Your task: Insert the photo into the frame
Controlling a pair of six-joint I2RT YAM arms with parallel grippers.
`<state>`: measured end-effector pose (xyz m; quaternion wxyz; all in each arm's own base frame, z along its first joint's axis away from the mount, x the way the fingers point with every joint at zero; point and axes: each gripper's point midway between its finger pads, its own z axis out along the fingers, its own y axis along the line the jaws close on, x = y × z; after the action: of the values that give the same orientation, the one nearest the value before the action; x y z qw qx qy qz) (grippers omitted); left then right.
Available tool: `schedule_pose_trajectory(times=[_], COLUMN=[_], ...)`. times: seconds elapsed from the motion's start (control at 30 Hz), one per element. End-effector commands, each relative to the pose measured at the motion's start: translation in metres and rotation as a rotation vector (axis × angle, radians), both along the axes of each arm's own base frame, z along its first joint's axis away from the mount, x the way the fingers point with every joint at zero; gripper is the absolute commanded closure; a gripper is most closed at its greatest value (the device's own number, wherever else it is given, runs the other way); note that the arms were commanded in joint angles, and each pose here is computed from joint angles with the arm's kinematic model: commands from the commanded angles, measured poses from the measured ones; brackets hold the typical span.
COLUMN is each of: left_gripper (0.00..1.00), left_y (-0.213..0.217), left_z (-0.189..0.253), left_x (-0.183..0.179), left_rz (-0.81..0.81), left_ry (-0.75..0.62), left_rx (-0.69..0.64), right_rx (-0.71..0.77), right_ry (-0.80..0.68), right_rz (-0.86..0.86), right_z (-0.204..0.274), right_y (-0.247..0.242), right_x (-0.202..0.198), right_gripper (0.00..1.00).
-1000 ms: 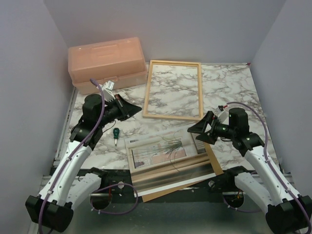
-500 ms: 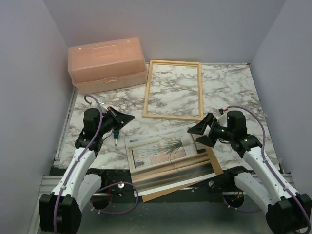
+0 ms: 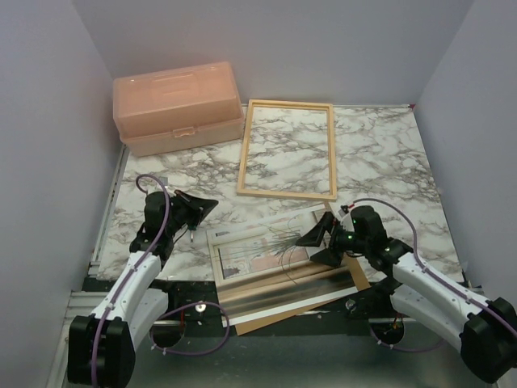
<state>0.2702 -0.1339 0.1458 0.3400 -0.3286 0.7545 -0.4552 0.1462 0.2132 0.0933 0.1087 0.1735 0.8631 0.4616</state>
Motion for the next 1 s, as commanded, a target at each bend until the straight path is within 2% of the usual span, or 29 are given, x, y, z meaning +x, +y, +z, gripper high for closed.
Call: schedule_pose_trajectory(times=[0.0,0.4,0.63,0.97], left_gripper=[1.0,1.0,1.0,1.0], left_y=[-0.002,-0.013,-0.012,-0.02], left_z=[0.005,0.011,-0.006,-0.031], left_x=[0.009,-0.008,-0.031,-0.071], left_rz=[0.012,-0.07,-0.088,-0.123], left_ry=[-0.017,-0.045,-0.022,-0.018], left_rx=[-0.046,-0.085,-0.08,-0.147], right_rx=[0.03,0.109,0.143,0.162], right_ry=[-0.039,-0.098,-0.182,-0.222], right_rz=[-0.032,-0.126,-0.247,-0.28], right_z=[0.0,0.001,0.028,0.041], right_y=[0.02,0.068,0.059,0.057], right_x=[0.006,0.029,0.049,0.055], right_gripper=[0.0,0.02,0.04,0.12])
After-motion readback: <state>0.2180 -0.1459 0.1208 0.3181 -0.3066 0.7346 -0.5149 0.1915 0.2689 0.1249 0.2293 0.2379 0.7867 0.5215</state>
